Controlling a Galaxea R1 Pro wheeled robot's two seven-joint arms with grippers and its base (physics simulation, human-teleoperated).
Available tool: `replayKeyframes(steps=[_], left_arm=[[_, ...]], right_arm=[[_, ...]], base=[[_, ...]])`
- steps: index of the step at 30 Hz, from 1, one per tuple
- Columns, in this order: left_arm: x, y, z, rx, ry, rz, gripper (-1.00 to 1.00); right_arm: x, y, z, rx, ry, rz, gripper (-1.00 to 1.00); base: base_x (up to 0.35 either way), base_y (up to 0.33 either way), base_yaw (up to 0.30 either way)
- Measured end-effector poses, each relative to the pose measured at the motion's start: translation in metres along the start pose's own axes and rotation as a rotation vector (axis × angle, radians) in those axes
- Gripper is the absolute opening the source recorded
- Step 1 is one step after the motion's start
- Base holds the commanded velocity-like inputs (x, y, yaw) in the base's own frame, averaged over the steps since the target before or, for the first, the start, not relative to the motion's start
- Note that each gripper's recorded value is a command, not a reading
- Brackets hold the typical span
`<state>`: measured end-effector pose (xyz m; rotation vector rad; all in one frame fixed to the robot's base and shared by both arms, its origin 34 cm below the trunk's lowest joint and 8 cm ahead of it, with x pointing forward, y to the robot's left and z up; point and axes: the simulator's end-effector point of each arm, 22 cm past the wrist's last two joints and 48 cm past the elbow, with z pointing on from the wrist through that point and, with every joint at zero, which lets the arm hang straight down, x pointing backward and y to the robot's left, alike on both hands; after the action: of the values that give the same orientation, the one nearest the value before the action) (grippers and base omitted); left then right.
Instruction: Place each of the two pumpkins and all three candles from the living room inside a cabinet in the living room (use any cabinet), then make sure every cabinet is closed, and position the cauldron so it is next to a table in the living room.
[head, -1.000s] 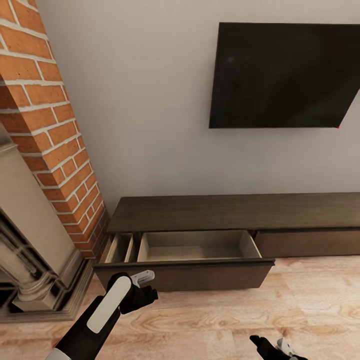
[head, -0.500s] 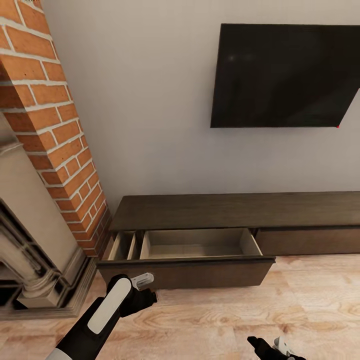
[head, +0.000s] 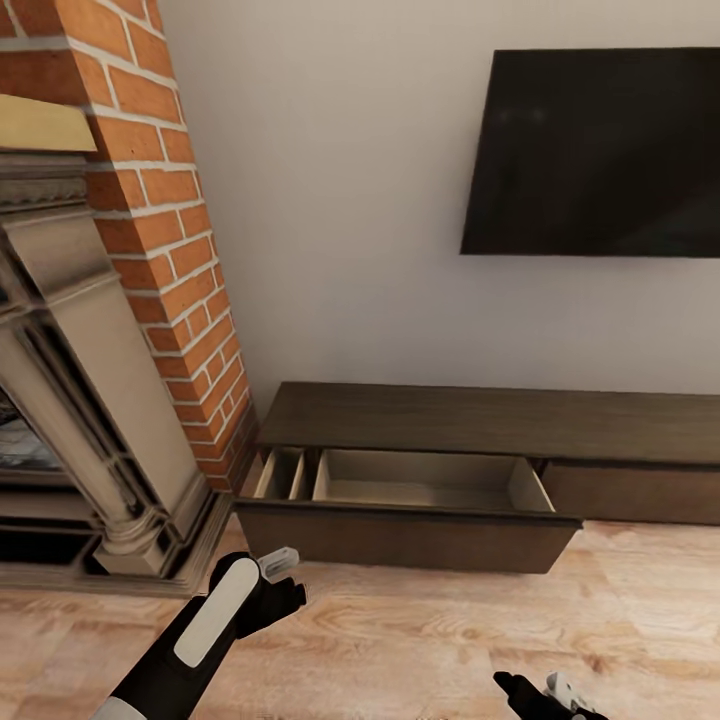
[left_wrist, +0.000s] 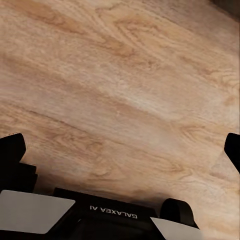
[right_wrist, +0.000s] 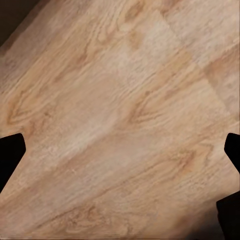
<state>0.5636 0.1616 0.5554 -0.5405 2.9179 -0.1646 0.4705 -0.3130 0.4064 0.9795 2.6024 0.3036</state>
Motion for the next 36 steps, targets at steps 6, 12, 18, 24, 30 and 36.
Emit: replayKeyframes(steps=[6, 12, 18, 24, 30, 36], left_arm=[[0.0, 0.0, 0.0, 0.001, 0.0, 0.0, 1.0], [-0.001, -0.001, 0.0, 0.002, -0.005, -0.007, 1.0], [-0.004, 0.0, 0.0, 0.0, -0.019, -0.029, 1.0], [0.009, 0.018, 0.016, -0.049, 0.019, -0.056, 1.0], [0.013, 0.028, 0.022, -0.071, 0.03, -0.073, 1.0], [0.013, 0.029, 0.023, -0.075, 0.03, -0.075, 1.0]], right_arm=[[0.0, 0.0, 0.0, 0.0, 0.001, -0.004, 1.0], [0.001, 0.0, 0.0, 0.003, 0.001, -0.006, 1.0], [0.001, -0.002, 0.0, 0.01, 0.001, -0.032, 1.0], [-0.004, -0.003, 0.0, 0.014, -0.024, -0.039, 1.0], [-0.004, -0.004, 0.0, 0.015, -0.027, -0.039, 1.0], [-0.004, -0.004, 0.0, 0.015, -0.027, -0.039, 1.0]], base=[[-0.049, 0.0, 0.289], [-0.003, 0.0, 0.289], [0.0, 0.0, 0.29], [0.0, 0.0, 0.289], [0.0, 0.0, 0.289], [0.0, 0.0, 0.289]])
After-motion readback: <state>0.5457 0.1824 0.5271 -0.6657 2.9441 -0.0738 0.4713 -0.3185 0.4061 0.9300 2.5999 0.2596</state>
